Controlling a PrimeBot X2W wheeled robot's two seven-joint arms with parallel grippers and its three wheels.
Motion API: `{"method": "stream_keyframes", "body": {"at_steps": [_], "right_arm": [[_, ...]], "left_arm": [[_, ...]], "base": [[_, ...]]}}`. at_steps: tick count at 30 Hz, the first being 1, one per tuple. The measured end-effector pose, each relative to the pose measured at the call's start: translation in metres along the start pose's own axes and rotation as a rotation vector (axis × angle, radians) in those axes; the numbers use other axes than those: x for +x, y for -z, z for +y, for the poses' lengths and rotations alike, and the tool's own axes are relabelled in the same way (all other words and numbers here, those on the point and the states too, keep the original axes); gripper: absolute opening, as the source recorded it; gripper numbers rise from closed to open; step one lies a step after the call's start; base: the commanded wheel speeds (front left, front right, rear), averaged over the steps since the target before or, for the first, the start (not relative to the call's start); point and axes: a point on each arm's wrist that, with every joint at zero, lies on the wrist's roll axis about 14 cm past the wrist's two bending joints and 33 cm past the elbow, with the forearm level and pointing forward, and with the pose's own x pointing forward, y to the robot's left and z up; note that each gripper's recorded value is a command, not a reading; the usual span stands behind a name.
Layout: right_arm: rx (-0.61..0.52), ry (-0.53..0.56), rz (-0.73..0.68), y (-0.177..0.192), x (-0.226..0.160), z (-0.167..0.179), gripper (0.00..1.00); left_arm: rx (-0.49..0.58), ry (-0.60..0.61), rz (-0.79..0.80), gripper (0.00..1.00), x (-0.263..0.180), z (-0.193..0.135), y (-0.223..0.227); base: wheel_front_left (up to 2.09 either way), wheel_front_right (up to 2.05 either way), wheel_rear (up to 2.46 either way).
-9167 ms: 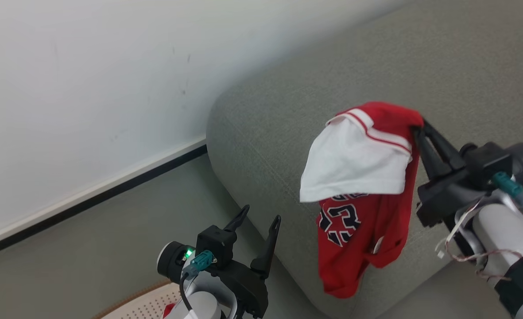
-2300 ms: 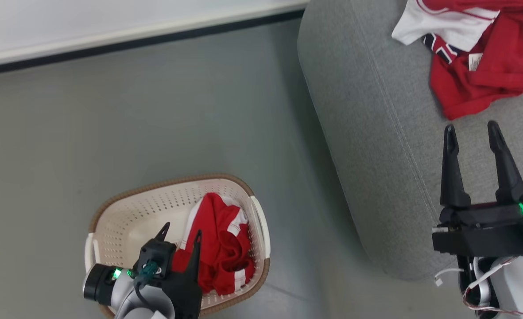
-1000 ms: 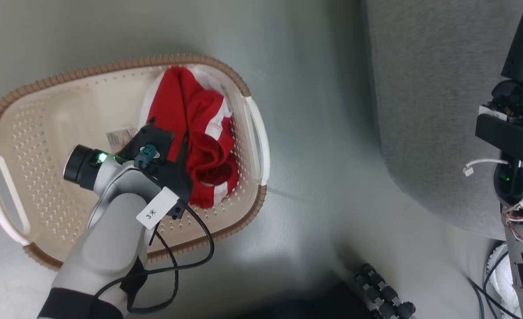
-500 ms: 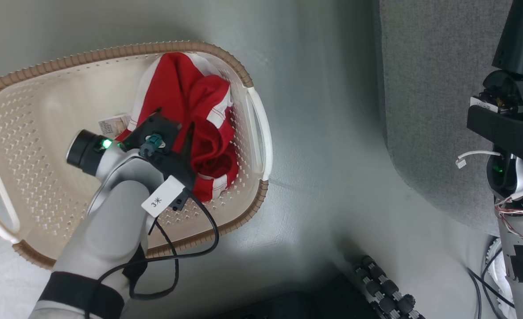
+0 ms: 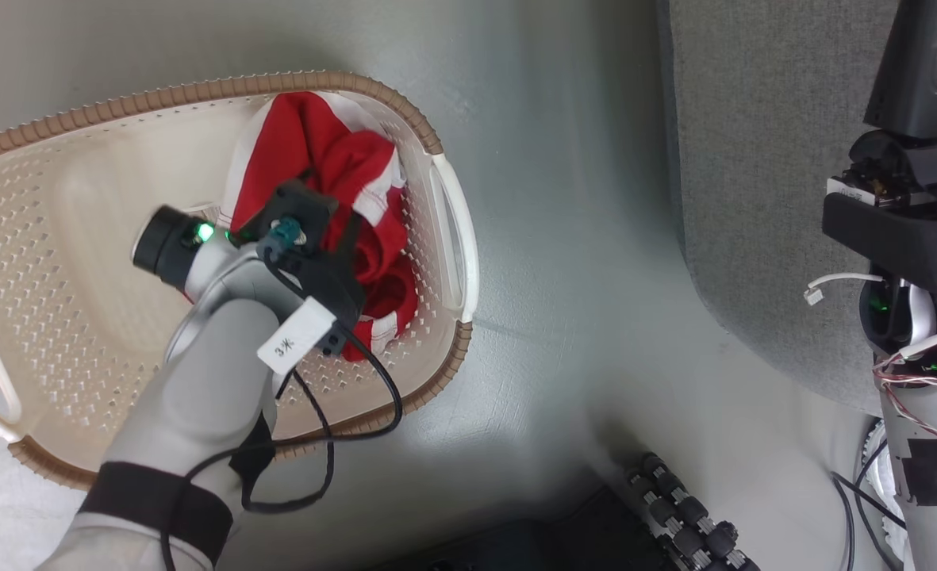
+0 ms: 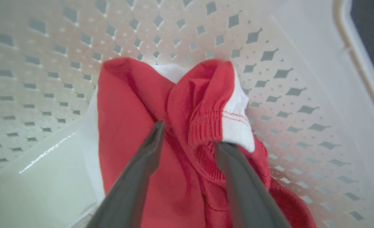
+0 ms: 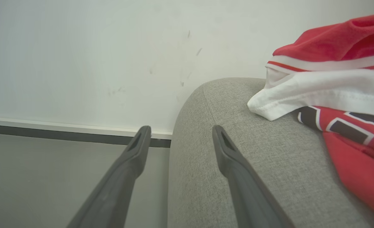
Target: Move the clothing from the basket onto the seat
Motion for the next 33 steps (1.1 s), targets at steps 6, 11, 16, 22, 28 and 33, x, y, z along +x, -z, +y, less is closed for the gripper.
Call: {"method": "stream_keyframes", "body": {"at_steps": [6,11,16,22,28,33], "right_arm": [[0.000,0.001,0.016,0.005,-0.001,-0.001,1.00],[0.005,0.001,0.021,0.003,-0.001,-0.001,1.00],[0.021,-0.018,0.017,-0.003,0.001,0.007,1.00],[0.045,-0.044,0.010,-0.016,0.001,0.015,1.00],[0.076,-0.072,-0.010,-0.035,0.000,0.026,1.00],[0.095,-0.103,-0.027,-0.051,0.000,0.035,1.00]], "left_arm": [[0.001,0.010,-0.048,0.00,0.002,-0.001,-0.011],[-0.029,-0.014,-0.096,0.00,-0.004,0.005,-0.023],[-0.064,-0.041,-0.141,0.00,-0.016,0.012,-0.037],[-0.037,-0.053,-0.209,0.00,-0.036,0.012,-0.065],[0.013,-0.063,-0.300,0.00,-0.063,0.009,-0.104],[0.065,-0.078,-0.403,0.00,-0.091,0.006,-0.143]], "base": [[0.00,0.00,0.00],[0.00,0.00,0.00],[0.00,0.00,0.00],[0.00,0.00,0.00],[0.00,0.00,0.00],[0.00,0.00,0.00]]}}
